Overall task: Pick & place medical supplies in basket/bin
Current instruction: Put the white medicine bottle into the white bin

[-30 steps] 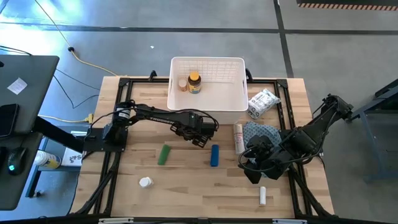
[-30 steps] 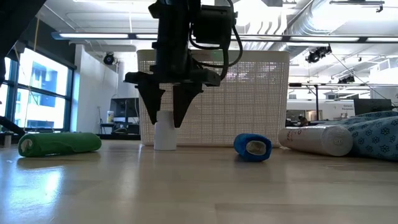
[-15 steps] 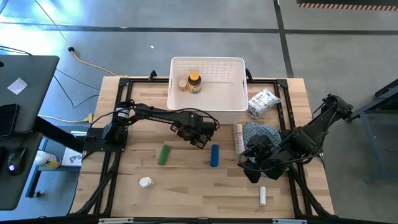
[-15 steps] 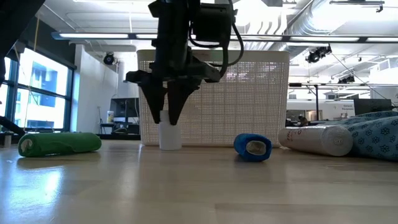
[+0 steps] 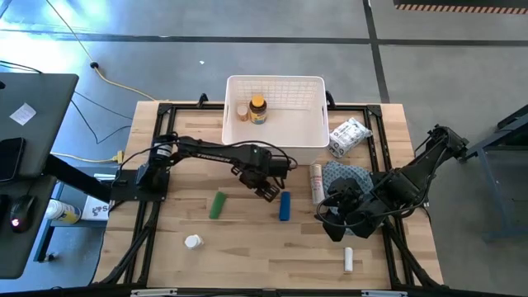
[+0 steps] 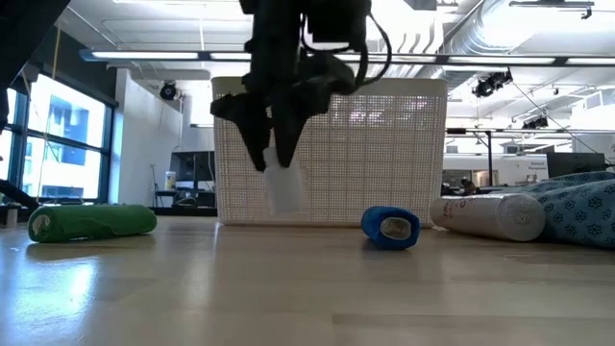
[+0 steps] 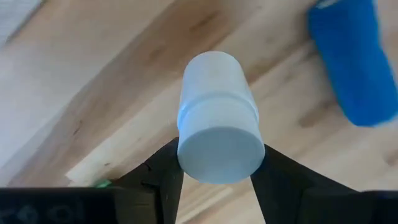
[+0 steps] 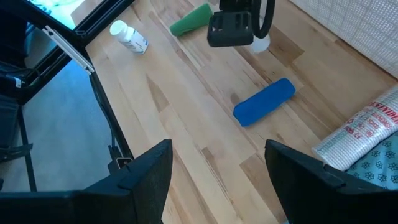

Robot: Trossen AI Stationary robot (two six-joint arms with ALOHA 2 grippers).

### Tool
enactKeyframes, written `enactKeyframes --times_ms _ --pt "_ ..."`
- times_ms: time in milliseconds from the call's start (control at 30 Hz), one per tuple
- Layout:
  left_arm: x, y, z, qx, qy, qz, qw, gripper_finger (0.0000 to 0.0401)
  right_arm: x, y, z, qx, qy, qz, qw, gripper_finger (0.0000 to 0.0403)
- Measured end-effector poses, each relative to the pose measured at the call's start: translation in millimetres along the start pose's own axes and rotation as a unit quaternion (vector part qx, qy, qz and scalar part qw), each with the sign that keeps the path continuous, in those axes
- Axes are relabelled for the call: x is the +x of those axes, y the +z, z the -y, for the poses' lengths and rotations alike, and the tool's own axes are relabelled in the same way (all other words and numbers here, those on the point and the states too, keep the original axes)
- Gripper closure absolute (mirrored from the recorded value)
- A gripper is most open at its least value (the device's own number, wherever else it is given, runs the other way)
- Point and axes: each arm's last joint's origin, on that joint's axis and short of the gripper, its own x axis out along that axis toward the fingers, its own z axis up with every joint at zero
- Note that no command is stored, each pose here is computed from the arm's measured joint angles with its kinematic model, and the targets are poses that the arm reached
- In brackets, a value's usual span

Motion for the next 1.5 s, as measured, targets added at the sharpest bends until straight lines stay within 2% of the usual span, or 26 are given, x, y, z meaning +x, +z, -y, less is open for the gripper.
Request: enactKeyframes --times_ms 200,433,533,667,800,1000,1100,1233,1367,1500 --pt "-23.5 0.2 11.1 0.041 -0.044 0.0 0.998 0.0216 0.0 0.7 0.2 -0.003 -0.003 0.01 1.0 0.0157" --pt "-57.7 -0.5 18.0 0.078 -0.058 0.03 0.995 0.0204 0.0 0.9 0.4 -0.01 -0.006 0.015 1.0 0.0157" --pt "-58.5 -0.5 17.8 0.083 -0.057 0.03 0.994 0.0199 0.0 0.8 0.3 -0.01 -0.005 0.013 1.0 0.0157" --pt "-58.4 -1.5 18.2 0.101 -0.065 0.02 0.993 0.0216 0.0 0.3 0.2 -0.007 -0.003 0.006 1.0 0.0157" --pt "-58.4 -1.7 18.4 0.117 -0.069 0.017 0.991 0.0216 0.0 1.1 0.8 -0.008 -0.009 0.02 1.0 0.0157" --pt "-58.4 -0.8 17.7 0.14 -0.054 0.033 0.988 0.0187 0.1 2.0 1.9 -0.014 -0.02 0.04 0.999 0.0157" --pt "-58.2 -0.7 17.4 0.15 -0.05 0.036 0.987 0.0196 0.2 1.5 2.8 -0.017 -0.024 0.036 0.999 0.0157" --pt "-58.1 -0.5 17.4 0.152 -0.048 0.037 0.986 0.0216 0.2 1.4 2.8 -0.017 -0.024 0.036 0.999 0.0157" --pt "-58.1 -0.7 17.2 0.152 -0.048 0.036 0.987 0.0216 0.3 1.4 3.0 -0.018 -0.026 0.037 0.999 0.0157" --pt "-57.9 -1.6 16.2 0.156 -0.044 0.03 0.986 0.02 0.3 1.7 3.1 -0.018 -0.028 0.041 0.999 0.0157"
